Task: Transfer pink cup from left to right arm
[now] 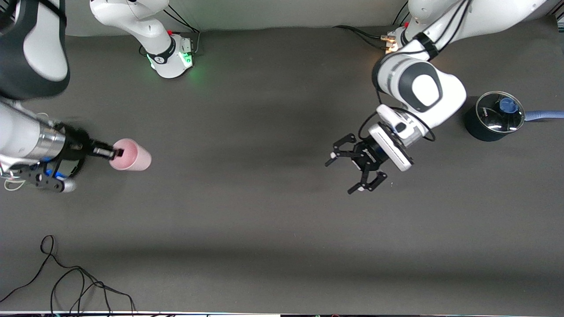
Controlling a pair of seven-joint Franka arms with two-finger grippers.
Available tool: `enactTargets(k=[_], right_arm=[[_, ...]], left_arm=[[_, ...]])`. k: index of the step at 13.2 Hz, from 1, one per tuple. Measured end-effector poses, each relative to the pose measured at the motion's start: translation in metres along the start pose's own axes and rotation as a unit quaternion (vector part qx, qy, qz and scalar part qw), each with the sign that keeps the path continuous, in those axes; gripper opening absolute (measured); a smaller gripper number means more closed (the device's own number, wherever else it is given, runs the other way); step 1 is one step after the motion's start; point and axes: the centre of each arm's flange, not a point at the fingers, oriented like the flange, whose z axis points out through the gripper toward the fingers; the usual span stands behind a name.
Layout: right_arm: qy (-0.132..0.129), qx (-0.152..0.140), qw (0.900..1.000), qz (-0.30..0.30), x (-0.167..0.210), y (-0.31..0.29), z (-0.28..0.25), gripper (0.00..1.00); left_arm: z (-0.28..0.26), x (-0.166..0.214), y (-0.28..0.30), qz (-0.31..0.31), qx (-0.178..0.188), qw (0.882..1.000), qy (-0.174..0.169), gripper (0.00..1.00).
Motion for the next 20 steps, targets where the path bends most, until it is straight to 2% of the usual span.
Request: enactTargets(k=[3,6,8,11,12,13,15,17,20], right_arm=[[0.015,0.001,1.0,0.011,0.024,0.013,0.076,0.05],[0.052,0.002,0.999,0.004,0.038,0.026,0.143,0.05],[0.074,-0.002,0.997,-0.006,0.04,0.043,0.186,0.05],[0.094,-0.015,0.995,-0.008,0.04,0.061,0.239,0.05],[0.097,-0.019,0.995,-0.007,0.04,0.064,0.251,0.05],[0.096,-0.022,0.995,-0.007,0.04,0.065,0.259,0.05],[0.096,-0.024,0.995,-0.008,0.04,0.064,0.264,0.05],[0.097,-0.024,0.995,-0.008,0.041,0.064,0.264,0.2],[0.107,-0.017,0.994,-0.007,0.042,0.061,0.252,0.53]], left_arm=[[-0.007,-0.008,-0.015,0.013,-0.022,1.0,0.003,1.0],[-0.012,-0.012,-0.025,0.035,-0.049,0.998,0.008,1.0],[-0.022,-0.017,-0.041,0.052,-0.07,0.996,0.01,1.0],[-0.039,-0.032,-0.074,0.073,-0.105,0.992,0.007,1.0],[-0.045,-0.036,-0.084,0.077,-0.123,0.989,-0.003,1.0],[-0.053,-0.037,-0.094,0.076,-0.145,0.986,-0.024,1.0],[-0.077,-0.032,-0.112,0.058,-0.193,0.975,-0.097,1.0],[-0.11,-0.017,-0.133,0.034,-0.217,0.963,-0.157,1.0],[-0.162,0.004,-0.161,0.003,-0.222,0.949,-0.225,1.0]])
